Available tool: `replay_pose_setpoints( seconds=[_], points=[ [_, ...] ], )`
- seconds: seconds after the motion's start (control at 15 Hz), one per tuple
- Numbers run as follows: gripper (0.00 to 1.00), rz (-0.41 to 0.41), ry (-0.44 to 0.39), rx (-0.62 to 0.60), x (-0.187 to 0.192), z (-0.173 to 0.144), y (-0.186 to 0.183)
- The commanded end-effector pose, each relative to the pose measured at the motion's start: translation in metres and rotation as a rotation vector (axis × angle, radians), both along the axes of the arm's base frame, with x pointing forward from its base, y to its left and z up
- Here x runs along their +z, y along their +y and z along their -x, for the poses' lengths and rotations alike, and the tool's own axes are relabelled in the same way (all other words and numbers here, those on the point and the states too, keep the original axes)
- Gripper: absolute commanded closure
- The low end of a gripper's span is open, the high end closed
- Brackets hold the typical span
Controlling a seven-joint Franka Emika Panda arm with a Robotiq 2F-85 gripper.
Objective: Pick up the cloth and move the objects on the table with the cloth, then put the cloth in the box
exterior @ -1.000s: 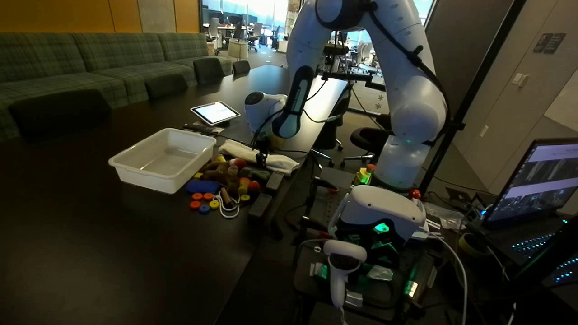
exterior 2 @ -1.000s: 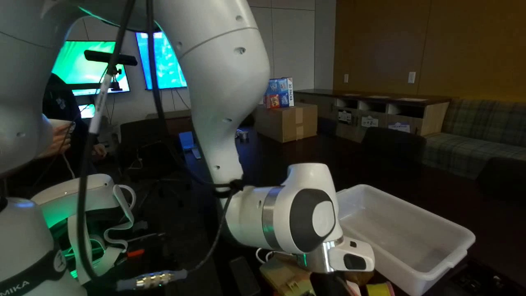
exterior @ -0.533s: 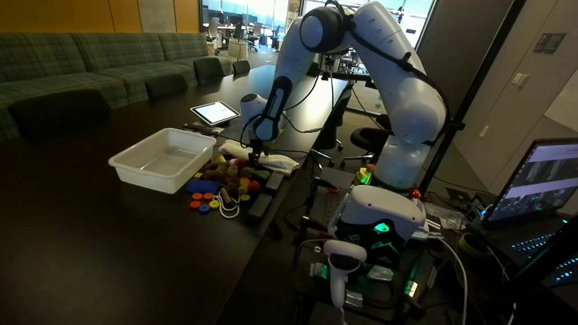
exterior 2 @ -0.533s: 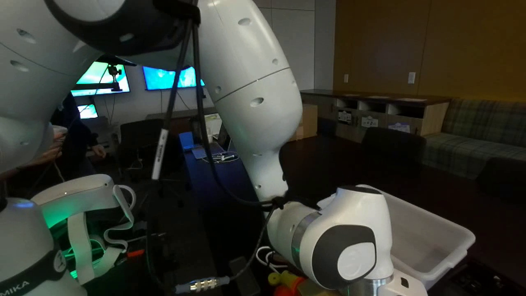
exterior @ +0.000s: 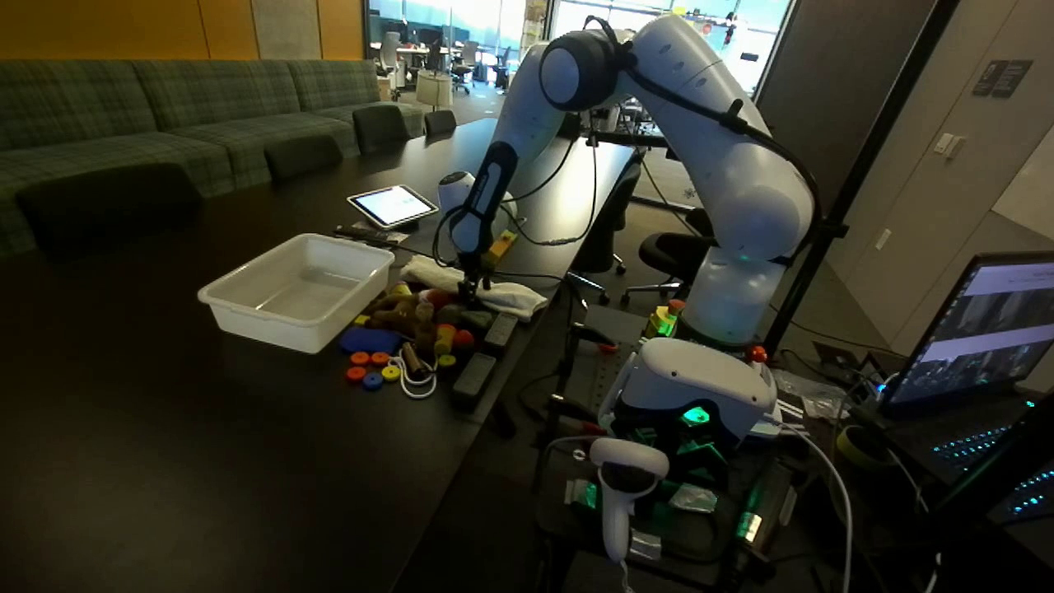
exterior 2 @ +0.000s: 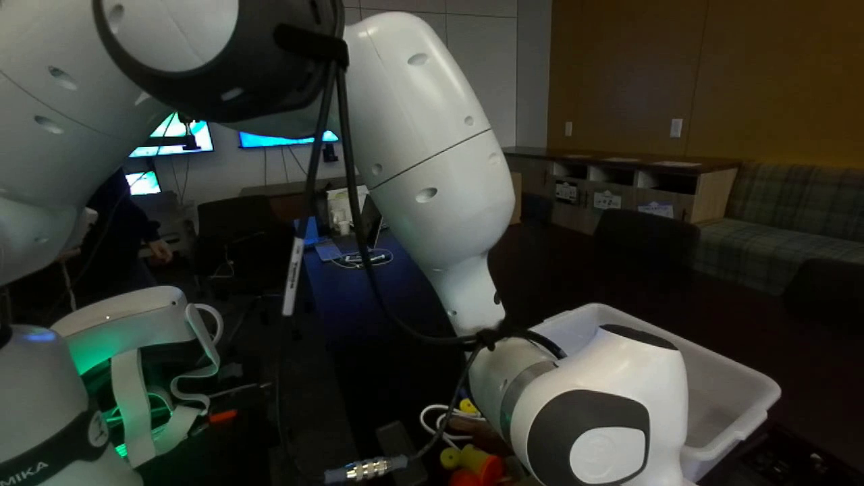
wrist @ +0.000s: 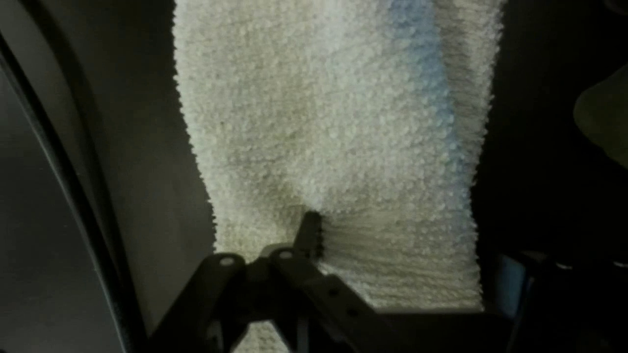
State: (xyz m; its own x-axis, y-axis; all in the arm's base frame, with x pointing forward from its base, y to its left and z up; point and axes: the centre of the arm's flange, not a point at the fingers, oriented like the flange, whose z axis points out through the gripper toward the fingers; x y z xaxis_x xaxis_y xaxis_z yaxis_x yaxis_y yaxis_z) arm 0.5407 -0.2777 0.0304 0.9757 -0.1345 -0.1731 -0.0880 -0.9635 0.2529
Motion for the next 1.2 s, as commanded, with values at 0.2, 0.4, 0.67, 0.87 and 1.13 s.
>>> replay_pose_setpoints(
  seconds=[0.2, 0.4, 0.67, 0.87, 1.13],
  points=[
    [0.8, 0.094, 0.052, 0.002, -0.003, 0.022, -0.007],
    [0.86, 0.131, 0.047, -0.016, 0.002, 0.04, -0.002],
    [0.82, 0.193, -0.036, -0.079, 0.027, 0.076, 0.007],
    [0.82, 0.262, -0.099, -0.156, 0.052, 0.107, 0.005],
    [0.82, 0.361, -0.193, -0.255, 0.098, 0.144, -0.002]
  ],
)
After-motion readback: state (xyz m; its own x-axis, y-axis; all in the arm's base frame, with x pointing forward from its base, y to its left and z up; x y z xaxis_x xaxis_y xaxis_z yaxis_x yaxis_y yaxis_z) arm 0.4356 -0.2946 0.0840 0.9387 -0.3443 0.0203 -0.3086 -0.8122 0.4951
